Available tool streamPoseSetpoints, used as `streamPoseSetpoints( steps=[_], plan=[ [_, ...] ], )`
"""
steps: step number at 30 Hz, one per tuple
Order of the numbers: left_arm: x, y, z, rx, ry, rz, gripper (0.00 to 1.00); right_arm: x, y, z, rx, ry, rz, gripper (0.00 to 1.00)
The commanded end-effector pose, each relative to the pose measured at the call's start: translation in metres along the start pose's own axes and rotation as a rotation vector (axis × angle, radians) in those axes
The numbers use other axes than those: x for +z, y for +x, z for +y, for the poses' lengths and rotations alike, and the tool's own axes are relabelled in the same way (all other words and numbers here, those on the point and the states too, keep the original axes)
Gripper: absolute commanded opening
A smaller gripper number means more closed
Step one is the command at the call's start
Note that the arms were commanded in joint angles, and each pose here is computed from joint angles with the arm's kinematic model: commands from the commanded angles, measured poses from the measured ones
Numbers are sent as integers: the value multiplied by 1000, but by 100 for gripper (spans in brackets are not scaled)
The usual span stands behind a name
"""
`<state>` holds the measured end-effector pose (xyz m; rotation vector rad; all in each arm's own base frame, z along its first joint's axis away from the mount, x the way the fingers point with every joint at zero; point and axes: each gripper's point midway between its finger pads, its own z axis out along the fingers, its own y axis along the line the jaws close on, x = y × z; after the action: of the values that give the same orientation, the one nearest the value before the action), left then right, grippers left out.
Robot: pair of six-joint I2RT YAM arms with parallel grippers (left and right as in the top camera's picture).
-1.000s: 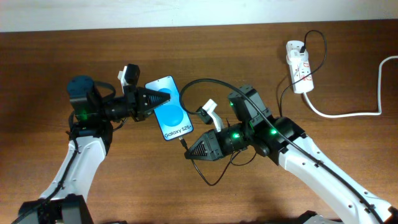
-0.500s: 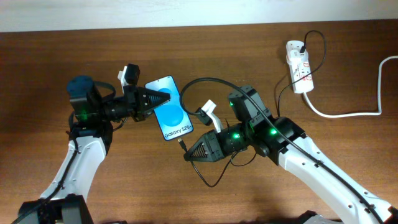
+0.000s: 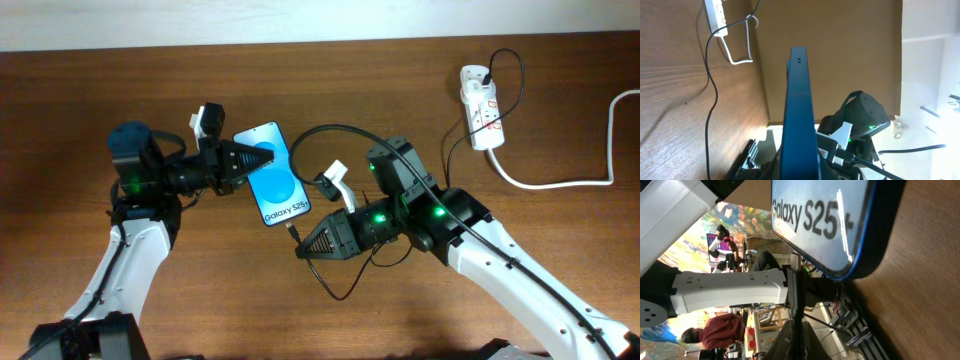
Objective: Plug charger to phone and switch on socket
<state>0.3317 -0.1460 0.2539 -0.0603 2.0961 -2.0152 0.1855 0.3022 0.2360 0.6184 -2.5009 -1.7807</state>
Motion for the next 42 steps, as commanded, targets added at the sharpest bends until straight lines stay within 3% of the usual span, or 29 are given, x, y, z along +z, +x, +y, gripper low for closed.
streamPoseSetpoints(
  steps=[1, 42],
  plan=[
    [-1, -2, -6, 21, 4, 0, 0, 3, 1, -2, 7, 2, 6, 5],
    [-2, 7, -9, 21, 21, 49, 0, 2, -16, -7, 8, 51, -64, 4]
  ],
)
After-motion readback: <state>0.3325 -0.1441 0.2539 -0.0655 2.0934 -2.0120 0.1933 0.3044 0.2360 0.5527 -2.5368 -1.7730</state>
